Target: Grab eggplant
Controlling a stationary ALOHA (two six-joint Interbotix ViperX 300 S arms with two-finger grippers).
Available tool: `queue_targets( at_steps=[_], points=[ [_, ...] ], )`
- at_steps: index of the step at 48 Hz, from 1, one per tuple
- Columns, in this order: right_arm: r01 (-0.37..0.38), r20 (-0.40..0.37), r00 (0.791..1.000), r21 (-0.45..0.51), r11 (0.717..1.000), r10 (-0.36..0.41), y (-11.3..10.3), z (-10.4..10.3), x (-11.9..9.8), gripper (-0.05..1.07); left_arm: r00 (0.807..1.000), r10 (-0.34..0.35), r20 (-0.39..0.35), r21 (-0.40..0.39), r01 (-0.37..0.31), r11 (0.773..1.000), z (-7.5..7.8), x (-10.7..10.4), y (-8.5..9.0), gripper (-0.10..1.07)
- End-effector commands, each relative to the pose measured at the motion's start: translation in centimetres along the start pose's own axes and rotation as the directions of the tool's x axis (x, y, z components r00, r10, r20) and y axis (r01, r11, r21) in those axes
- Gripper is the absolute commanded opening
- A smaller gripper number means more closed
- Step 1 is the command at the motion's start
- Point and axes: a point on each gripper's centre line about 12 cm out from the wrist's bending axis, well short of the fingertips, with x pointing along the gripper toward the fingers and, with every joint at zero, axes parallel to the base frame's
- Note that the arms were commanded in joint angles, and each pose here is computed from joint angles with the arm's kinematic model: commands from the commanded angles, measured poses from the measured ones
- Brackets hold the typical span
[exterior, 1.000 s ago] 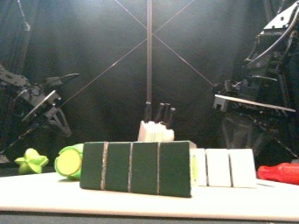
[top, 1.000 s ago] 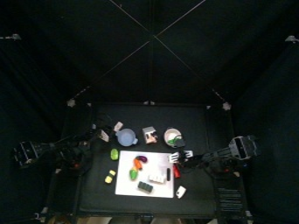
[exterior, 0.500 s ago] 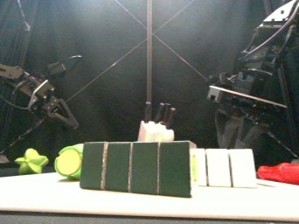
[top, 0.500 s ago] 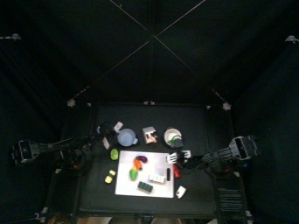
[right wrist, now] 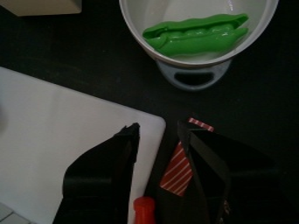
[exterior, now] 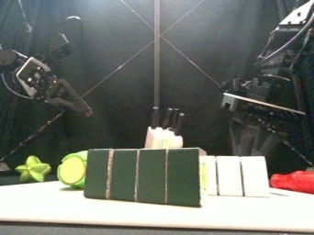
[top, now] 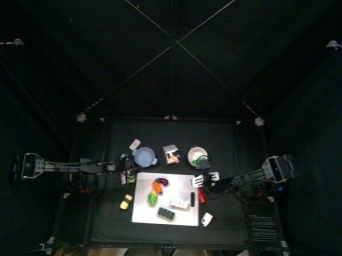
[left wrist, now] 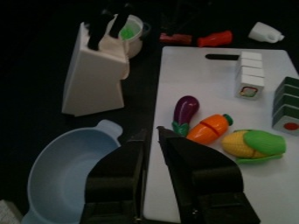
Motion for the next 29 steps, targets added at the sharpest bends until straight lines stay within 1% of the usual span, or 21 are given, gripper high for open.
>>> queue_targets(
  at_steps=[1, 9, 16, 20, 24, 29],
  points=[
    [-0.018, 0.007, 1.0, 0.016, 1.0, 0.018, 0.3, 0.5, -0.5, 0.78, 0.999, -0.021, 0.039, 0.015, 0.02, 1.0, 1.5, 0.4, -0.5, 0.68],
    [-0.017, 0.008, 1.0, 0.012, 1.0, 0.017, 0.2, 0.5, -0.5, 0.78, 0.998, -0.039, 0.045, 0.032, 0.037, 0.999, 2.1, 0.9, -0.8, 0.78],
    [-0.011, 0.007, 1.0, 0.011, 1.0, 0.011, 0.2, 0.4, -0.3, 0.78, 0.998, -0.052, 0.037, 0.055, 0.05, 0.997, 2.8, 2.1, -1.0, 0.85],
    [-0.012, 0.008, 1.0, 0.011, 1.0, 0.012, 0.2, 0.4, -0.3, 0.78, 0.998, -0.063, 0.017, 0.078, 0.061, 0.995, 2.8, 3.0, -1.1, 0.88],
    [-0.012, 0.006, 1.0, 0.011, 1.0, 0.012, 0.2, 0.4, -0.3, 0.78, 0.998, -0.07, -0.009, 0.092, 0.07, 0.993, 2.4, 3.8, -1.2, 0.9],
    [-0.012, 0.005, 1.0, 0.012, 1.0, 0.012, 0.2, 0.4, -0.3, 0.78, 0.997, -0.075, -0.034, 0.094, 0.078, 0.993, 2.1, 4.7, -1.3, 0.93]
  ],
)
